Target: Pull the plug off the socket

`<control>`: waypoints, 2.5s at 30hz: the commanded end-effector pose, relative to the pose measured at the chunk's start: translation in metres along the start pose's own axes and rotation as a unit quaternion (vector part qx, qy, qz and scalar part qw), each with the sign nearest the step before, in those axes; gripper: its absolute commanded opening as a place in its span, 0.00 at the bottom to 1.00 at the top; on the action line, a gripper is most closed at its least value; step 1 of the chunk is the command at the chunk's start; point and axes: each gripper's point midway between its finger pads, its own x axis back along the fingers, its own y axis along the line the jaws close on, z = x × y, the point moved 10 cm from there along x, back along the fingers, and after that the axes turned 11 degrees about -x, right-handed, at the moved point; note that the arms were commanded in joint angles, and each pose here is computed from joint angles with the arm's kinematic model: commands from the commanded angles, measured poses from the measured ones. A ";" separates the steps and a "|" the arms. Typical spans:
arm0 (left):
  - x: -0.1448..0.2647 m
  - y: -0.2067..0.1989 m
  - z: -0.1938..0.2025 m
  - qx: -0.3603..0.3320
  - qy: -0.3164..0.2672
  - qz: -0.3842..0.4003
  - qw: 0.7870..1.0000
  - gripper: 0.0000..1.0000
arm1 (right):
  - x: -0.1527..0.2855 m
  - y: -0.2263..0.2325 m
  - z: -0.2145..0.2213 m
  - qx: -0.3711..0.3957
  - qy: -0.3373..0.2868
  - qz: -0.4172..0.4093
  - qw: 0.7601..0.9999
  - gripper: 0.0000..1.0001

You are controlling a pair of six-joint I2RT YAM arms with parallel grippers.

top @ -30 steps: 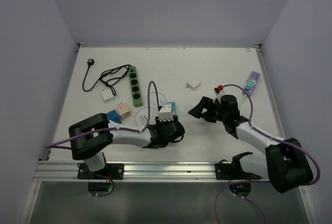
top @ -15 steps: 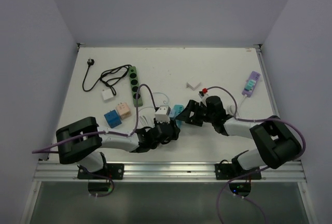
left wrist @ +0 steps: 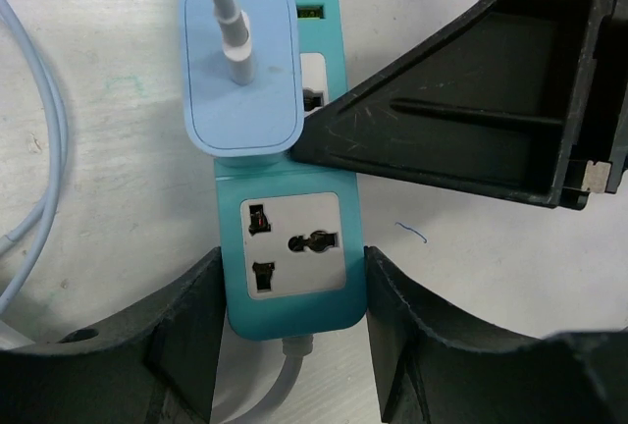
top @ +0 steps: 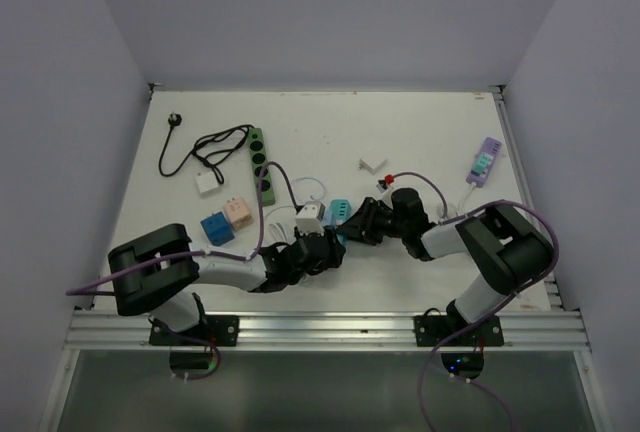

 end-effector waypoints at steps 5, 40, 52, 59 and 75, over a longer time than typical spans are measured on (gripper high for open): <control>0.001 -0.012 -0.019 0.051 -0.042 0.045 0.997 0.18 | 0.000 0.005 0.003 0.007 0.010 -0.024 1.000 0.13; -0.017 0.010 -0.064 0.089 -0.033 0.052 0.994 0.76 | 0.031 0.018 -0.007 0.141 -0.022 0.097 0.985 0.00; -0.020 0.006 -0.058 0.131 -0.014 0.071 0.989 0.25 | 0.031 0.010 -0.007 0.139 -0.034 0.116 0.983 0.00; -0.005 0.019 -0.064 0.148 -0.033 0.058 0.987 0.00 | 0.039 -0.006 -0.010 0.141 -0.059 0.204 0.967 0.00; 0.010 0.044 -0.095 0.128 -0.058 0.016 0.990 0.00 | 0.049 -0.023 -0.015 0.120 -0.084 0.304 0.941 0.00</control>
